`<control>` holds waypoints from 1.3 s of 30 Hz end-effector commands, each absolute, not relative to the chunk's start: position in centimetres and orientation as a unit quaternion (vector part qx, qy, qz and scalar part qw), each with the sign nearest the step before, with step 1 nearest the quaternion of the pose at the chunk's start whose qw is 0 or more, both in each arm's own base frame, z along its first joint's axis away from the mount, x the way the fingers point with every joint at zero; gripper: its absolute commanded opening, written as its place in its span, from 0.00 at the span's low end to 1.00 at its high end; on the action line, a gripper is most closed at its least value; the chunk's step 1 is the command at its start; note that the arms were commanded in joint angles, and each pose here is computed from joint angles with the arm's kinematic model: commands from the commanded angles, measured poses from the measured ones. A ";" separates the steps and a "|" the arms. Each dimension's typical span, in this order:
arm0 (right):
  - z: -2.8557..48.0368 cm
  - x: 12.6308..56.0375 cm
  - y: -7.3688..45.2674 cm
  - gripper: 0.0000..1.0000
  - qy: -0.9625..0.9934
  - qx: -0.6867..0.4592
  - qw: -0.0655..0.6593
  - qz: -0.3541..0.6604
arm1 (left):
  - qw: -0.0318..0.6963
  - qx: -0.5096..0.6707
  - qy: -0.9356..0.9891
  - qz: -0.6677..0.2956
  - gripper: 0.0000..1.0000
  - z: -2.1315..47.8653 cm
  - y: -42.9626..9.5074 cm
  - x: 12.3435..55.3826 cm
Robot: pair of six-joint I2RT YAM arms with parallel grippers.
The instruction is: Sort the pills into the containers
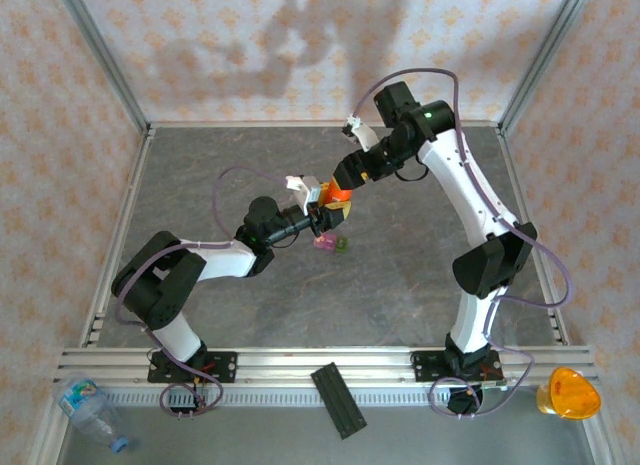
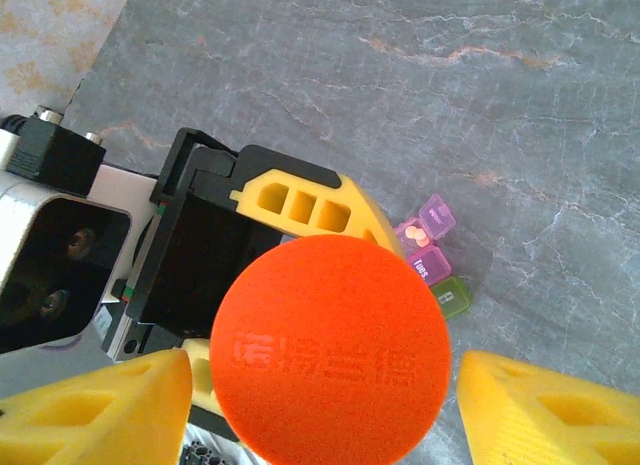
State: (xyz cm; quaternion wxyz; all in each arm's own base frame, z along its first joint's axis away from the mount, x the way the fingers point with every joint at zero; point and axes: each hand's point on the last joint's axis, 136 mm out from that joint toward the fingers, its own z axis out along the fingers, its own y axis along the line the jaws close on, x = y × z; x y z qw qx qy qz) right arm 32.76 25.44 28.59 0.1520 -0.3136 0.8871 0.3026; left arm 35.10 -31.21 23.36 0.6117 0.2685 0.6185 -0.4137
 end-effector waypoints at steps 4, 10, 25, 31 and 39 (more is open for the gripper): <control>28.7 32.8 25.2 0.62 0.886 -0.312 0.154 0.305 | 0.648 0.277 0.569 -0.424 0.00 27.4 -31.2 34.4; 29.1 33.1 25.3 0.59 0.885 -0.308 0.163 0.308 | 0.647 0.276 0.570 -0.424 0.00 27.3 -31.2 34.5; 26.7 33.9 25.6 0.26 0.912 -0.189 0.173 0.321 | 0.669 0.254 0.591 -0.373 0.00 27.1 -30.3 35.8; 24.6 35.0 25.3 0.26 0.937 -0.048 0.192 0.288 | 0.701 0.230 0.605 -0.299 0.00 26.6 -29.2 36.6; 26.6 35.2 25.6 0.27 0.926 -0.029 0.230 0.299 | 0.700 0.228 0.605 -0.303 0.00 26.4 -29.5 36.5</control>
